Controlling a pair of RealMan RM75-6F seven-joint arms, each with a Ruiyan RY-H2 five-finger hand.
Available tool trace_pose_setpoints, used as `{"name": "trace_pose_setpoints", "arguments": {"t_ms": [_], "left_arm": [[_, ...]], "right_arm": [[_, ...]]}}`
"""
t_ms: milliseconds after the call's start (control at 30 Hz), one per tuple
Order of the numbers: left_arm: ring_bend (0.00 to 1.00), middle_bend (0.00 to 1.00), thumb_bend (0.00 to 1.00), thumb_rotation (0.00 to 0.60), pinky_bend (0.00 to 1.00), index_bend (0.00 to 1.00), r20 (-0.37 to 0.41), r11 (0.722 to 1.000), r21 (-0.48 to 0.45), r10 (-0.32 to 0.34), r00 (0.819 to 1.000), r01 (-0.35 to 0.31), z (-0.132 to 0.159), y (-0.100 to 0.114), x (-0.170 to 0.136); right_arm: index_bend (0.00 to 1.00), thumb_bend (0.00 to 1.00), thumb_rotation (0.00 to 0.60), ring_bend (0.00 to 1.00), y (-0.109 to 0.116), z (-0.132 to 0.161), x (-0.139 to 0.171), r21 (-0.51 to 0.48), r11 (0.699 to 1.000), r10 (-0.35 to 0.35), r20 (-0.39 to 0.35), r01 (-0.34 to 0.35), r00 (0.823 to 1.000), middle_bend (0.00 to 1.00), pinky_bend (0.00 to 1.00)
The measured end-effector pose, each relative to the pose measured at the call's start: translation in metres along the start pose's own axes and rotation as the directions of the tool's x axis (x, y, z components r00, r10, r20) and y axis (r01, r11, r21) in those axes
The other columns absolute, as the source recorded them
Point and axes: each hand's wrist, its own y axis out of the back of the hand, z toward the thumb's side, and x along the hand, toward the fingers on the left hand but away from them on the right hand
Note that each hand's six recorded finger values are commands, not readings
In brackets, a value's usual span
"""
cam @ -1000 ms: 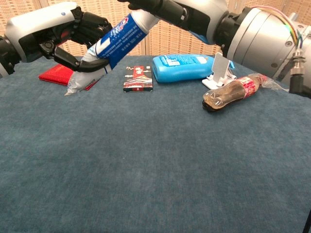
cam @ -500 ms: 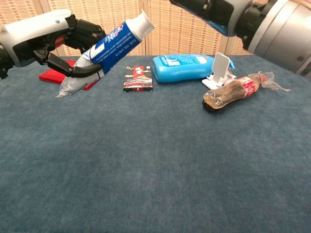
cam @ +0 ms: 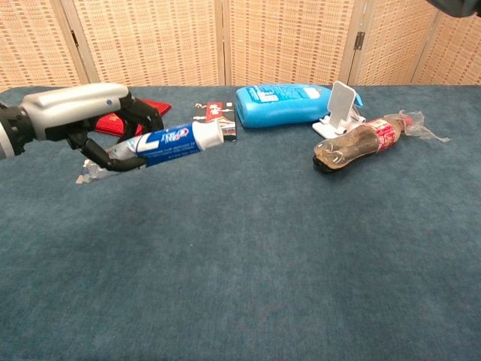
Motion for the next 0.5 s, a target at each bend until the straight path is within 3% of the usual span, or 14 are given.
{"name": "trace_pose_setpoints", "arguments": {"t_ms": [167,233,367,500], "left_arm": [[0.56,0.64,0.52,0.600,0.43,0.56,-0.078,0.993,0.060,-0.097,0.992,0.102,-0.012,-0.022,0.009],[0.51,0.58,0.46,0.600,0.38,0.47,-0.107,0.989,0.072,-0.119,0.987,0.127,-0.016,-0.027,0.012],[0.35,0.39,0.36,0.600,0.26,0.19,-0.163,0.983,0.086,-0.145,0.976,0.161,-0.022,-0.033,0.015],[0.23,0.25,0.35,0.600,0.21,0.08,-0.213,0.982,0.082,-0.152,0.965,0.173,-0.024,-0.034,0.015]], "right_arm": [[0.00,0.00,0.083,0.00,0.005,-0.012,0.009,0.005,1.000,-0.011,0.040,0.011,0.999,0.00,0.00],[0.00,0.00,0.084,0.00,0.006,-0.014,0.012,0.014,1.000,-0.015,0.045,0.014,0.999,0.00,0.00],[0.00,0.00,0.084,0.00,0.005,-0.017,0.017,0.011,1.000,-0.013,0.058,0.012,0.998,0.00,0.00],[0.00,0.00,0.084,0.00,0.006,-0.022,0.022,0.019,1.000,-0.015,0.074,0.013,0.997,0.00,0.00]]}}
